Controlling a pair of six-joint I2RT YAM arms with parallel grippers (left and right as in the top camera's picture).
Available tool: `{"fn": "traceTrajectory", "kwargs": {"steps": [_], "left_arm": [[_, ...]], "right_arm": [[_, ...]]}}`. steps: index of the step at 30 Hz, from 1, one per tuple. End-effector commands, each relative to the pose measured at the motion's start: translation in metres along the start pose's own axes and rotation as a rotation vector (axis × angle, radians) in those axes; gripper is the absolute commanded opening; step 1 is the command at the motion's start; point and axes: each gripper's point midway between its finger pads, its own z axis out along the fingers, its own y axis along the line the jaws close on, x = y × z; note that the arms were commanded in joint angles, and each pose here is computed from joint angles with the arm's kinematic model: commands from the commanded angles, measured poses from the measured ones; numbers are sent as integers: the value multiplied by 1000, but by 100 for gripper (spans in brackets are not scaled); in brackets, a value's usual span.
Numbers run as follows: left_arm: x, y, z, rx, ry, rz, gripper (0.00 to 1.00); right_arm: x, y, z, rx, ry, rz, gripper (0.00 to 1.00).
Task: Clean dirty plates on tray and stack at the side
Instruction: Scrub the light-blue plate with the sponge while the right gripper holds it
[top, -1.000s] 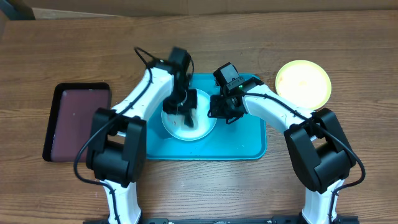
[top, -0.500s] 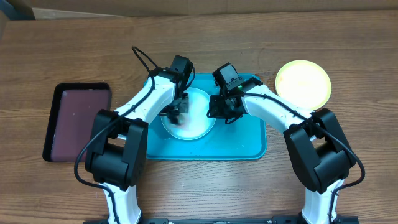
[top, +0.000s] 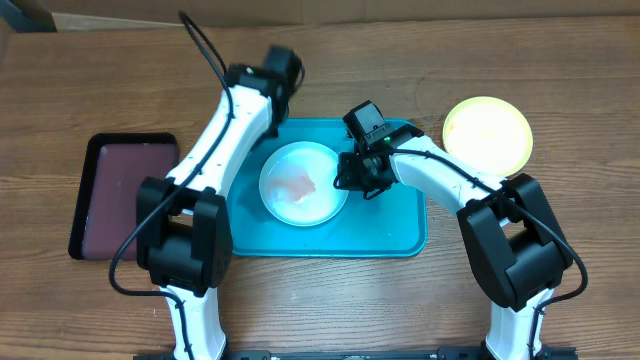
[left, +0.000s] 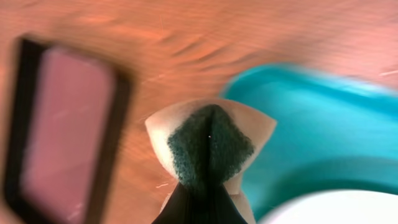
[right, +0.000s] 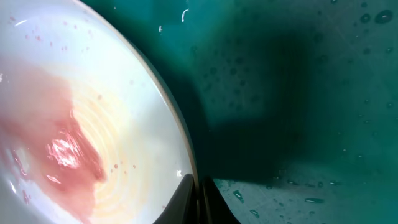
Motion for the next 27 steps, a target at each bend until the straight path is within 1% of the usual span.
{"fn": "traceTrajectory", "kwargs": {"steps": [1,2,4,7,9,13,17,19,21,24,27], "left_arm": [[22,-67,-25,398,123,191,4],[31,-79,-31,484,162,211,4],[46,-95,-38,592,220,244,4],[67,-110,-41,680,281,278,4],[79,-114,-34,684,305,285,4],[100,-118,-10,663,349,238,4],[117,-120,15,642,352,228,4],[120,-112,32,570,324,231,4],[117,-96,48,452,286,218,4],[101,-58,66,213,202,190,4],[85,-21,70,-11,119,153,4]], "right_arm": [[-2,-13,0,58,-20,8,4],[-2,-13,0,58,-20,8,4],[-2,-13,0,58,-19,8,4],[-2,-13,0,58,-20,8,4],[-2,-13,0,58,-20,8,4],[-3,-13,0,57,-21,8,4],[-2,-13,0,57,-21,8,4],[-2,-13,0,57,-21,8,4],[-2,-13,0,58,-21,8,4],[-3,-14,0,58,-21,10,4],[-3,-15,0,61,-19,12,4]]}}
